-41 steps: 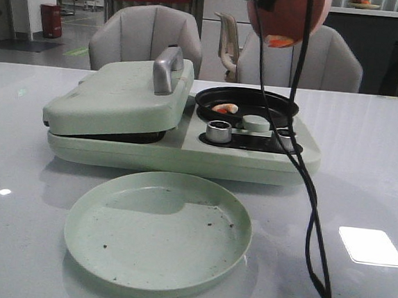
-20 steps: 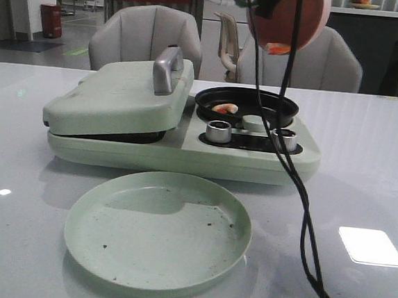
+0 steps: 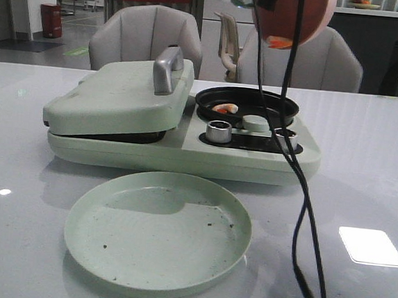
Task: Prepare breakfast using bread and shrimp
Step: 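Tilt the pink bowl to pour the shrimp into the frying pan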
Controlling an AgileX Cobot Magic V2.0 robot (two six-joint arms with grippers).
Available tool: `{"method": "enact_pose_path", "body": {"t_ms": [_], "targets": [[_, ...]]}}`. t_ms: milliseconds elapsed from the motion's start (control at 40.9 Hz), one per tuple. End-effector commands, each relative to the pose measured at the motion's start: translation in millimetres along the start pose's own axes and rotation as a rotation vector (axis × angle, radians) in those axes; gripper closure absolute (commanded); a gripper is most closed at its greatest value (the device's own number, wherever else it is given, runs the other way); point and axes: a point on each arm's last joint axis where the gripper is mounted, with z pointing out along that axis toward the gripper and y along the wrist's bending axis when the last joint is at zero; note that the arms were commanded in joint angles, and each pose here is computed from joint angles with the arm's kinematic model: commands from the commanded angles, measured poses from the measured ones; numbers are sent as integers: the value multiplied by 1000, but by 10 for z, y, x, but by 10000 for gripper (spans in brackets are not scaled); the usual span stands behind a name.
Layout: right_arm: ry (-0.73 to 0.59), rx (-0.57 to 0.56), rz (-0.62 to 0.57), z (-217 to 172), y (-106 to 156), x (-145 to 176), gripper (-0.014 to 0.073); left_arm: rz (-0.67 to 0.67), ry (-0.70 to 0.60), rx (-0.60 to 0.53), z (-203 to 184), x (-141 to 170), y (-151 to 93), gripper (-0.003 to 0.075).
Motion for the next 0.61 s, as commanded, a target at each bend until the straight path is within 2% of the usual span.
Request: {"method": "enact_pose_path", "body": {"t_ms": [0, 98, 220, 465, 587], "targets": [[-13, -35, 101, -75, -239, -22, 551, -8, -94, -3, -96, -124, -21, 619], [1, -11, 25, -43, -79, -2, 551, -8, -84, 0, -95, -115, -24, 619], [-15, 57, -11, -40, -109, -22, 551, -8, -61, 8, -94, -94, -31, 619], [-41, 207, -72, -68, -274, -58, 551, -8, -72, 4, -94, -103, -28, 619], [-64, 228, -64, -153, -525, -142, 551, -8, -75, 3, -94, -107, -26, 619]]}}
